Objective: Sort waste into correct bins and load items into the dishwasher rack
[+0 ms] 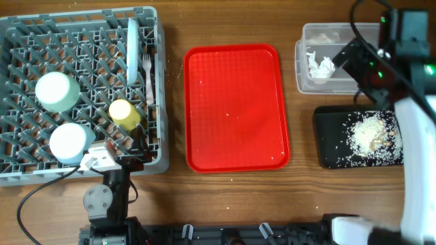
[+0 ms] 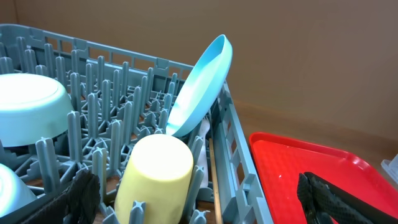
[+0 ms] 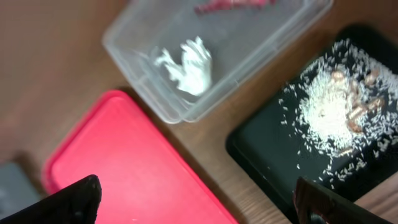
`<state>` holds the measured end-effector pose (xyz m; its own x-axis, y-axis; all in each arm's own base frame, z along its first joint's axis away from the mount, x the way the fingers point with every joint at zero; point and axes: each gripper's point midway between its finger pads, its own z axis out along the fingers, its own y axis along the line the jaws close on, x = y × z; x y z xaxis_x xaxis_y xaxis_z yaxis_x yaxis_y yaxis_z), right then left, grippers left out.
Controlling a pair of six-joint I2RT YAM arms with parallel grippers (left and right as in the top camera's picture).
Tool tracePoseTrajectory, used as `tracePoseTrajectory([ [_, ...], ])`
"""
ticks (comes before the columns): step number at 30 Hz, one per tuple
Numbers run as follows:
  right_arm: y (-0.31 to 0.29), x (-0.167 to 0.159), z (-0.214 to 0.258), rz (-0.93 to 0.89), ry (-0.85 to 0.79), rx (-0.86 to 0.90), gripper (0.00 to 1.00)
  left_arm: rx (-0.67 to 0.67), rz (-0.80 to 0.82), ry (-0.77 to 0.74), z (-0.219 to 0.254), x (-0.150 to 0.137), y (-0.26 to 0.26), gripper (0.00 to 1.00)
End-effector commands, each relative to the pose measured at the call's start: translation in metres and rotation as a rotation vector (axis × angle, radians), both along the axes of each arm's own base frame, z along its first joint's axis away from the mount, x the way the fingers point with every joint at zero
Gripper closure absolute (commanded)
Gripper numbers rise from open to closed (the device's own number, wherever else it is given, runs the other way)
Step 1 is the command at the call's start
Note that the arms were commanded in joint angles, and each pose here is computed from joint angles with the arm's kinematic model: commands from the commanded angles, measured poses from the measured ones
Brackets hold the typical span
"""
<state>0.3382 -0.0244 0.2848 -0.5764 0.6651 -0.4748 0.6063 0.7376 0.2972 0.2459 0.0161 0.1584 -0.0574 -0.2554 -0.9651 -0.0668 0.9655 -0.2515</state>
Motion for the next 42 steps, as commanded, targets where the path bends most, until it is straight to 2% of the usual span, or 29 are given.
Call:
tracePoseTrajectory([
  [1,0.004,-0.032,0.02,0.0,-0.106,-0.014,0.0,0.02,0.023,0.006,-0.002,-0.001,0.005,0.0],
  [4,0.007,-0.065,0.007,0.006,-0.148,-0.001,0.0,0.02,0.023,0.006,-0.002,-0.001,0.005,0.0],
  [7,0.017,-0.076,-0.008,0.063,-0.285,0.023,0.0,0.02,0.023,0.006,-0.002,-0.001,0.005,0.0],
  [11,0.047,-0.081,-0.042,0.324,-0.425,-0.005,0.0,0.02,0.023,0.006,-0.002,-0.001,0.005,0.0],
  [14,0.073,-0.08,-0.05,0.492,-0.639,0.002,0.0,0.02,0.023,0.006,-0.002,-0.001,0.005,0.0],
  [17,0.081,-0.084,-0.066,0.534,-0.798,-0.002,0.0,0.02,0.023,0.006,-0.002,-0.001,0.005,0.0],
  [23,0.081,-0.093,-0.079,0.537,-0.994,-0.047,0.0,0.02,0.023,0.006,-0.002,-0.001,0.005,0.0],
  [31,0.063,-0.09,-0.087,0.446,-1.069,-0.127,0.0,0.02,0.023,0.006,-0.002,-0.001,0.005,0.0],
  [35,0.061,-0.093,-0.08,0.51,-1.094,-0.318,0.0,0.02,0.023,0.006,-0.002,-0.001,0.005,0.0],
  [37,0.056,-0.095,-0.087,0.506,-1.063,-0.374,0.0,0.02,0.023,0.006,-0.002,-0.001,0.005,0.0],
  [40,0.042,-0.092,-0.109,0.429,-0.963,-0.335,0.0,0.02,0.023,0.006,-0.002,-0.001,0.005,0.0],
  [42,0.039,-0.092,-0.109,0.438,-0.956,-0.382,0.0,0.02,0.023,0.006,-0.002,-0.001,0.005,0.0],
])
